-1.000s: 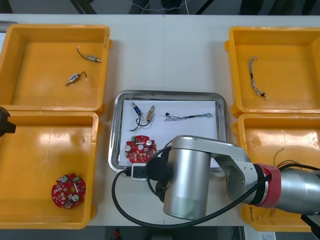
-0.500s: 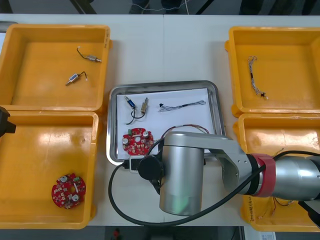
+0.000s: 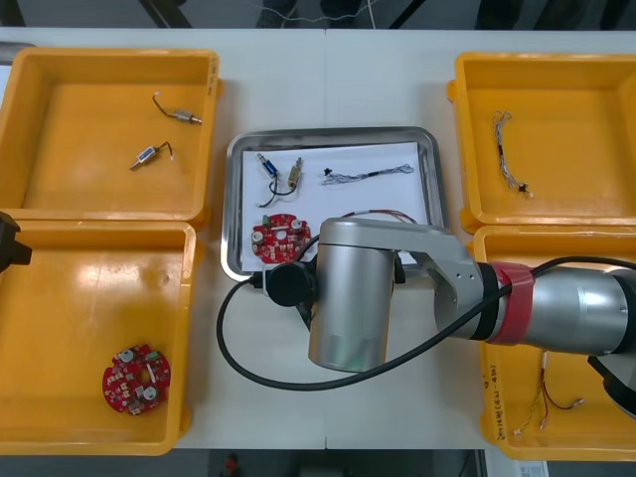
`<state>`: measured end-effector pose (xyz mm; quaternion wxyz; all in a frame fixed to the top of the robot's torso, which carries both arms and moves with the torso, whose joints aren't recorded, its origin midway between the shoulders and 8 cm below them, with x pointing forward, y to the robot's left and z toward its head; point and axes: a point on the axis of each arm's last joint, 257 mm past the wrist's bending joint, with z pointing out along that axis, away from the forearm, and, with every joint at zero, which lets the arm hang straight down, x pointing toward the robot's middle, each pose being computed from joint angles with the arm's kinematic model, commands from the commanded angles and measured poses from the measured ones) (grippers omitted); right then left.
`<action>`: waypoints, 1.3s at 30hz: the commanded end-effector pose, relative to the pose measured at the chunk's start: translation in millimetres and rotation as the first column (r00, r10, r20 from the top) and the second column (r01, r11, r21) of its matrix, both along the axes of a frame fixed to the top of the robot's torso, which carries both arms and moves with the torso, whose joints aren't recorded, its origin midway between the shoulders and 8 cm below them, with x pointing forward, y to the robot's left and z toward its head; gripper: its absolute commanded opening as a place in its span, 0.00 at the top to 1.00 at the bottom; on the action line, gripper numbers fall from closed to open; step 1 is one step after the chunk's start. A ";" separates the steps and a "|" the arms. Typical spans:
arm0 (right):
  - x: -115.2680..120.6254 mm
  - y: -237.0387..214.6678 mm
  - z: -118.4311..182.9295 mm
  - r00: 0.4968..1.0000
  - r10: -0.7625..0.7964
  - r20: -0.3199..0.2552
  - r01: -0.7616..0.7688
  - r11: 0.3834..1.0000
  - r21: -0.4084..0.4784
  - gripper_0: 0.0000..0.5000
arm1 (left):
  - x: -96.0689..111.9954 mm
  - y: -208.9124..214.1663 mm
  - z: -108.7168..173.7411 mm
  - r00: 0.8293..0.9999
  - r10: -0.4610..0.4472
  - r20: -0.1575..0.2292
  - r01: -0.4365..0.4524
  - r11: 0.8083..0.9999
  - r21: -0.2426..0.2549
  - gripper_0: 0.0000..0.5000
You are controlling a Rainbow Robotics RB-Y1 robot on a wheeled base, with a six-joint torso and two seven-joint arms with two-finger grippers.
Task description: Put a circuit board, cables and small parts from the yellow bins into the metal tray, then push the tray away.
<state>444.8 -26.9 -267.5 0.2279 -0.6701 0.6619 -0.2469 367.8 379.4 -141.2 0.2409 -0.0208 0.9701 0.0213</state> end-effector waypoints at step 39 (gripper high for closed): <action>138.9 40.5 104.9 0.966 0.012 0.259 -0.030 0.997 0.066 1.00 | -4.8 14.2 13.4 0.999 -0.043 0.013 0.042 0.996 0.080 0.00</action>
